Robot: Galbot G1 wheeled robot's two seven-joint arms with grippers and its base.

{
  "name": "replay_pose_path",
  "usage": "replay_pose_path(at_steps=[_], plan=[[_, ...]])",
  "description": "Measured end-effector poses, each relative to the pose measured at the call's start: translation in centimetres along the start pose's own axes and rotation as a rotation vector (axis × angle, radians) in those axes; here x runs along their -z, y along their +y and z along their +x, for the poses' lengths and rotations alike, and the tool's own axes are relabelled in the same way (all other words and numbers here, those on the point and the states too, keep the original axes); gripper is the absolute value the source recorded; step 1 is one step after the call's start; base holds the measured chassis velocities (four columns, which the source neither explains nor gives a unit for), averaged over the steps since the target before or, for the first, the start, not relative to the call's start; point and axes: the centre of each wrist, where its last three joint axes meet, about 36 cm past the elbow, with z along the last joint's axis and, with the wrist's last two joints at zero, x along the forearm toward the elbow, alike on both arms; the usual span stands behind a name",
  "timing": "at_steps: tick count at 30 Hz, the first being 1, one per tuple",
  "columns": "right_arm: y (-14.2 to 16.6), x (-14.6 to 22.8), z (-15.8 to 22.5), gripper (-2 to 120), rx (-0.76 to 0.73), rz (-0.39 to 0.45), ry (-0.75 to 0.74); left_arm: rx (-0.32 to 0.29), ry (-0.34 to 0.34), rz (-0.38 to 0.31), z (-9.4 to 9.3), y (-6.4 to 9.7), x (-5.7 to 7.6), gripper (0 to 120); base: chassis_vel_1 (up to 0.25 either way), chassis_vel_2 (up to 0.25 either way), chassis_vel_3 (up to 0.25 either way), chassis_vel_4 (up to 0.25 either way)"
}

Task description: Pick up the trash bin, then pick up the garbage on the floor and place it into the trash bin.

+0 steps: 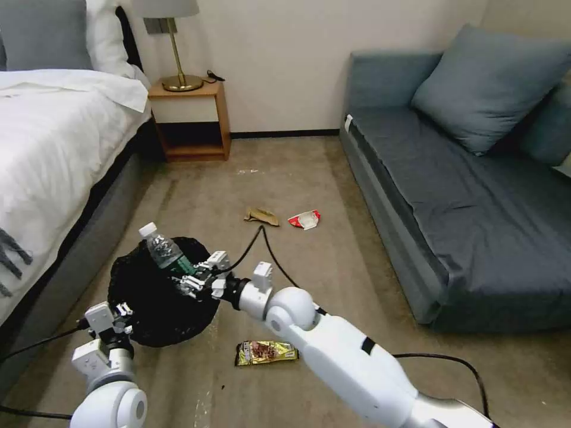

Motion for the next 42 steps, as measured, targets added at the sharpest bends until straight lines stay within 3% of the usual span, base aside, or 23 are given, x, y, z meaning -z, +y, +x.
replay_pose_path(at_steps=[11,24,26,31,39,42], plan=[[0.1,-3.3,0.7,28,-0.034,0.068,0.066,-0.007,-0.029,0.024,0.4,0.0,0.4,3,0.0,0.0,0.0,0.0],[0.8,-3.4,1.6,79,-0.021,0.092,0.062,0.007,-0.019,0.036,0.5,-0.2,-0.3,3,0.0,0.0,0.0,0.0],[0.8,-3.4,1.7,81,-0.023,0.092,0.062,0.008,-0.018,0.036,0.6,-0.2,-0.4,3,0.0,0.0,0.0,0.0],[0.8,-3.2,2.6,99,-0.027,0.094,0.052,0.019,-0.022,0.026,0.3,0.0,-0.6,3,0.0,0.0,0.0,0.0],[0.7,-2.5,5.8,100,-0.016,0.112,0.065,0.039,-0.048,-0.001,-0.3,0.9,-0.3,3,0.0,0.0,0.0,0.0],[-0.9,-3.2,10.0,100,-0.003,0.181,0.137,0.045,-0.045,-0.016,-0.5,1.7,0.1,3,0.0,0.0,0.0,0.0]])
